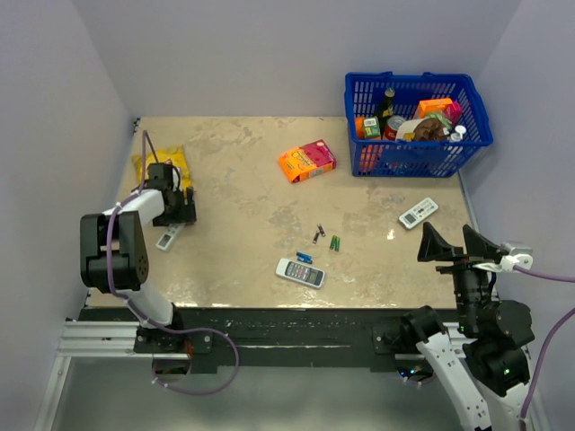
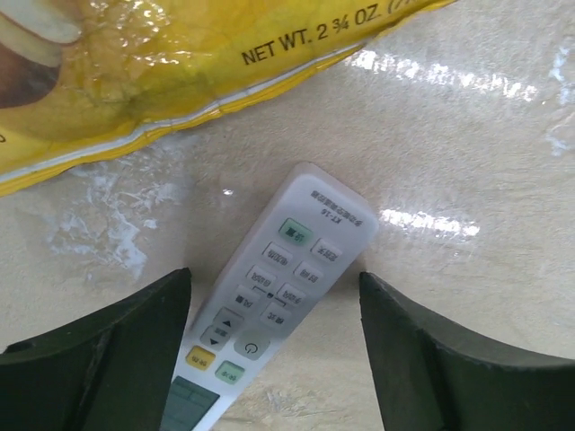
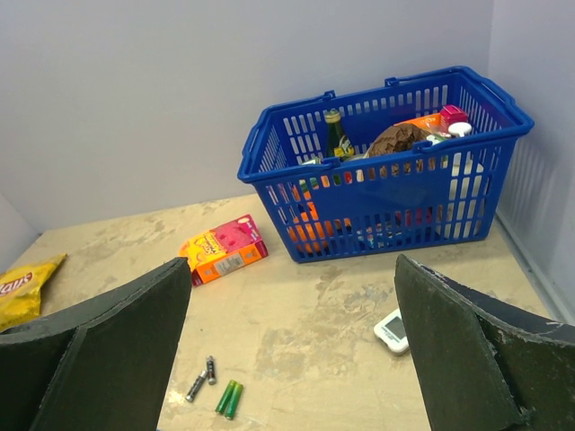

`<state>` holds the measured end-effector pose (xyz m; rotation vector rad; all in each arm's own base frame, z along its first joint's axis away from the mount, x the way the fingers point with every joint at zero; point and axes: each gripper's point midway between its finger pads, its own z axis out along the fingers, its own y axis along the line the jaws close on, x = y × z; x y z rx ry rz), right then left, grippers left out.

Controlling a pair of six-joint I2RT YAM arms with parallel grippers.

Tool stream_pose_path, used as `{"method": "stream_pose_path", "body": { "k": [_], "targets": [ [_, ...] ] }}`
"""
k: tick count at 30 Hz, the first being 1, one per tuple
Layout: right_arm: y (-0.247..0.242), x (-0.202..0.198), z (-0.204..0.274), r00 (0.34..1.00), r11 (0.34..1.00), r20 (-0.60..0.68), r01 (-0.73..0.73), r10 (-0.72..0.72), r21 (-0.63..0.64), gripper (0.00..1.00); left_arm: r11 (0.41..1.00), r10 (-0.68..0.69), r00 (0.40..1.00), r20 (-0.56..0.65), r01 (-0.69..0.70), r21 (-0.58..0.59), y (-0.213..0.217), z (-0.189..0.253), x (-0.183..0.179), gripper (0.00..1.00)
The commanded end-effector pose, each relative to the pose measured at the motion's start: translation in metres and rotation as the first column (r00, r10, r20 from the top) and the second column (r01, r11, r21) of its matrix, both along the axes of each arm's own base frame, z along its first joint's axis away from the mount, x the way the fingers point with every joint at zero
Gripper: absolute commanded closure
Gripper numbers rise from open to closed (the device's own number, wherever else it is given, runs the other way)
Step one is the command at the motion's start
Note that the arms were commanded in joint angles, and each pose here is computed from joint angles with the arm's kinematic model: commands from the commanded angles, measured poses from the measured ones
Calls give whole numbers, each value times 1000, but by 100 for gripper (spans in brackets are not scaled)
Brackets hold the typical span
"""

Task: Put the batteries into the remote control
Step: Pick up the remote control from the center of the board.

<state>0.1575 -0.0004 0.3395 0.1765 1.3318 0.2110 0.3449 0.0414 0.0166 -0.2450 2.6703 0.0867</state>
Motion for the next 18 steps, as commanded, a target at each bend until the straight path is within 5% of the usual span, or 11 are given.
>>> {"method": "stream_pose_path", "body": {
  "k": [1,13,18],
  "targets": [
    [-5,-12,15,998,999,58,-5,3,34,2,998,-52,997,-60,50,-32,-15,-9,-8,22],
    [-4,-11,14,998,1000,57,-4,2,30,2,937,-242,969,-43,222,-271,-100,-10,-24,44],
    [-5,-10,13,999,1000,54,2,-3,26,2,928,-283,958,-52,260,-265,-115,-11,-32,53]
  ]
}}
